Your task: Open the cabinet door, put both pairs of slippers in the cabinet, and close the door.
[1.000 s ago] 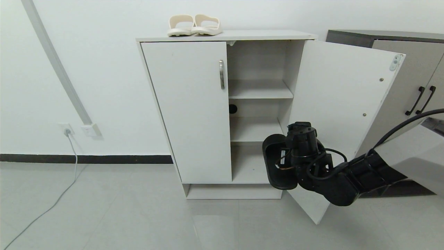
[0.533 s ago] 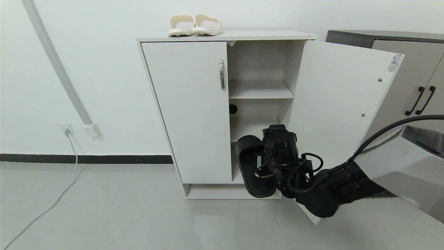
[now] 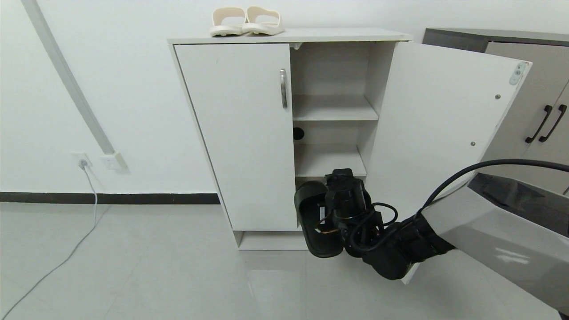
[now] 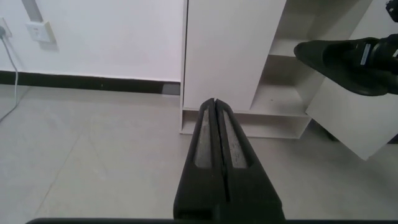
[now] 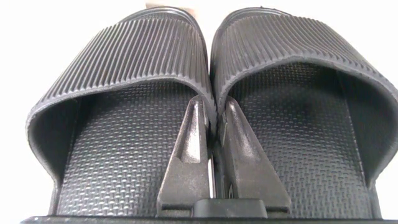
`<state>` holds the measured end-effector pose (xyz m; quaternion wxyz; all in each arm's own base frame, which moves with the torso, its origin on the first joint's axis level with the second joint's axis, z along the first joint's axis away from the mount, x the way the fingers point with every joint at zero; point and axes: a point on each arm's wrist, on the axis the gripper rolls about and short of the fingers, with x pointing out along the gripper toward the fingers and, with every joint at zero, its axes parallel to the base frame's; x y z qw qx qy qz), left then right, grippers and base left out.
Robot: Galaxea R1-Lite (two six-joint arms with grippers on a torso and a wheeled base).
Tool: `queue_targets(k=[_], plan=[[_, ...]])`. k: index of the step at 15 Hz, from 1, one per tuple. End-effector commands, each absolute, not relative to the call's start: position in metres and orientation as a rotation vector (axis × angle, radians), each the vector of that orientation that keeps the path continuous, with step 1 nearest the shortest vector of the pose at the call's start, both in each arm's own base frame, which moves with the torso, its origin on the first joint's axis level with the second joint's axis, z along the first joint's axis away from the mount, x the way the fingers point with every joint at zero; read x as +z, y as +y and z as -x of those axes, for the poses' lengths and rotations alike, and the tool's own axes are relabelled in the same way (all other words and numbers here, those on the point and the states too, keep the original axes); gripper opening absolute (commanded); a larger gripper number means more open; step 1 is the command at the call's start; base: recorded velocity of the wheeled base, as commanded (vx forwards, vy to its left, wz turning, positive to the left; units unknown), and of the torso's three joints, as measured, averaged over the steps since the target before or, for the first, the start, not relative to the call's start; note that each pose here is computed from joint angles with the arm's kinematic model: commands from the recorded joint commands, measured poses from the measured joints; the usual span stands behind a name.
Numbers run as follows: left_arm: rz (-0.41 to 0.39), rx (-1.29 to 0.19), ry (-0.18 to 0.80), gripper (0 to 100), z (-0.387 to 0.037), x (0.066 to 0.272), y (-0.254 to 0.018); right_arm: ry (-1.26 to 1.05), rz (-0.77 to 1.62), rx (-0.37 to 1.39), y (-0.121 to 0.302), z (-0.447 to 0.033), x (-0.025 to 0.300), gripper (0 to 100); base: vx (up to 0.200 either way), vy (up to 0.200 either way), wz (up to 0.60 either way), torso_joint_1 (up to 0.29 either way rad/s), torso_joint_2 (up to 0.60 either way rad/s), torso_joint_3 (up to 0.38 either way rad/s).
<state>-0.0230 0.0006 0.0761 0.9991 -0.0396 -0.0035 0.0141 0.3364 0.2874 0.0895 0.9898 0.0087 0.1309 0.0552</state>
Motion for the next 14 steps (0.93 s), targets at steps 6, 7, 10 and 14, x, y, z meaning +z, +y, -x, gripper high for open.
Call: queue_targets(k=[6,7,10,14], plan=[[0.08,0.029,-0.007,0,0.023,0.076,0.001,0.283,-0.006,0.099,0.287,-0.34,0.077,0,0.0,0.0,0.0,-0.001,0.0,-0.192],[0.081,0.029,-0.006,0,0.023,0.076,0.001,0.283,-0.006,0.097,0.287,-0.341,0.077,0,0.0,0.0,0.0,0.002,0.01,-0.193],[0.081,0.03,-0.006,0,0.023,0.076,0.001,0.237,-0.027,0.054,0.283,-0.346,0.084,0,0.0,0.0,0.0,0.009,0.0,-0.141],[0.081,0.03,-0.006,0,0.023,0.076,0.001,0.046,-0.031,0.021,0.28,-0.356,0.093,0,0.0,0.0,0.0,0.0,0.0,0.0]])
